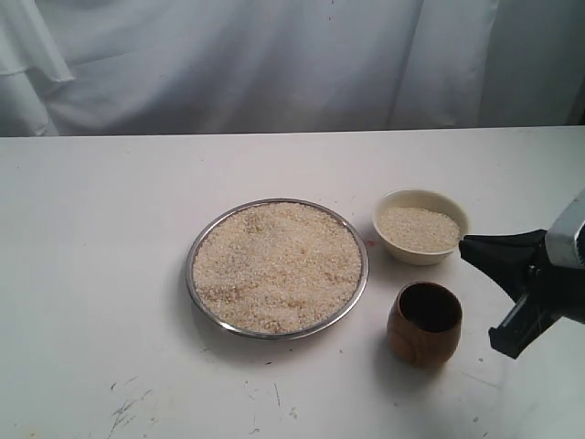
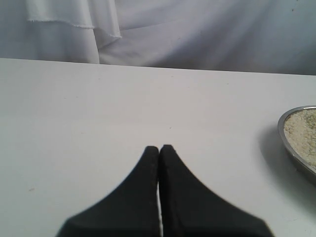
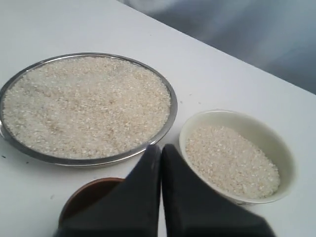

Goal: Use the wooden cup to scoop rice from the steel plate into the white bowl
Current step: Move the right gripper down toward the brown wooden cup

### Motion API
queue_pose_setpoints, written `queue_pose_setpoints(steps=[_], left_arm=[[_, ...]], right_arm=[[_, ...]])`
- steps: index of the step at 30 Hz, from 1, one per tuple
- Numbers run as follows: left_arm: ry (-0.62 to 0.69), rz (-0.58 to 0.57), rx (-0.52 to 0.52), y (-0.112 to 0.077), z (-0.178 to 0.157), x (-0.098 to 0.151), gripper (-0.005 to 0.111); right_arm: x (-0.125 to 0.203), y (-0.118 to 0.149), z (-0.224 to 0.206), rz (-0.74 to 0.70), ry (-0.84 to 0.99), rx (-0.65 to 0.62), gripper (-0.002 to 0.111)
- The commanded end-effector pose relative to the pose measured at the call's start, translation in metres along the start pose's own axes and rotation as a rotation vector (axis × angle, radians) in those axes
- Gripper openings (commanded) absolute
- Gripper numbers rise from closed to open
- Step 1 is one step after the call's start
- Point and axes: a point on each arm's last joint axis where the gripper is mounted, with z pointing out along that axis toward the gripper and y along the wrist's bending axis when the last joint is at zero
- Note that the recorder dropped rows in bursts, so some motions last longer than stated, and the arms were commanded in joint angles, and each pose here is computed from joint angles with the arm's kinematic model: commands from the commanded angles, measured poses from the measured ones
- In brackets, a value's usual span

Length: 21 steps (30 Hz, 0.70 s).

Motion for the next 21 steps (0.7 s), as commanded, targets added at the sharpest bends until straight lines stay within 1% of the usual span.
queue_pose_setpoints(steps=[1,3,7,8,11,14,16,18,19,21], left_arm=[[-0.014,0.001,0.003,0.0,0.0,0.0,0.0],[-0.014,0.001,0.003,0.0,0.0,0.0,0.0],[-0.014,0.001,0.003,0.0,0.0,0.0,0.0],[-0.014,0.001,0.003,0.0,0.0,0.0,0.0],[-0.014,0.001,0.003,0.0,0.0,0.0,0.0],[-0.014,0.001,0.003,0.0,0.0,0.0,0.0],[-0.014,0.001,0.003,0.0,0.0,0.0,0.0],[-0.014,0.001,0.003,0.0,0.0,0.0,0.0],[-0.014,0.001,0.003,0.0,0.0,0.0,0.0],[-0.014,0.001,0.003,0.0,0.0,0.0,0.0]], right_arm=[[0.001,0.009,-0.002,-0.017,0.023,-0.094,0.0],[0.001,0.011,-0.002,-0.022,0.029,-0.109,0.0],[-0.002,0.019,0.002,0.05,0.029,-0.148,0.0],[0.0,0.022,0.004,0.039,0.065,-0.149,0.0],[0.01,0.023,0.008,0.019,0.204,-0.099,0.0],[0.002,0.029,0.011,0.047,0.14,-0.117,0.0],[-0.006,0.034,0.009,0.012,0.11,-0.127,0.0],[-0.005,0.03,0.006,-0.008,0.17,-0.065,0.004],[-0.003,0.028,0.005,0.025,0.197,-0.029,0.008],[-0.006,0.025,0.005,0.157,0.167,0.013,0.02]])
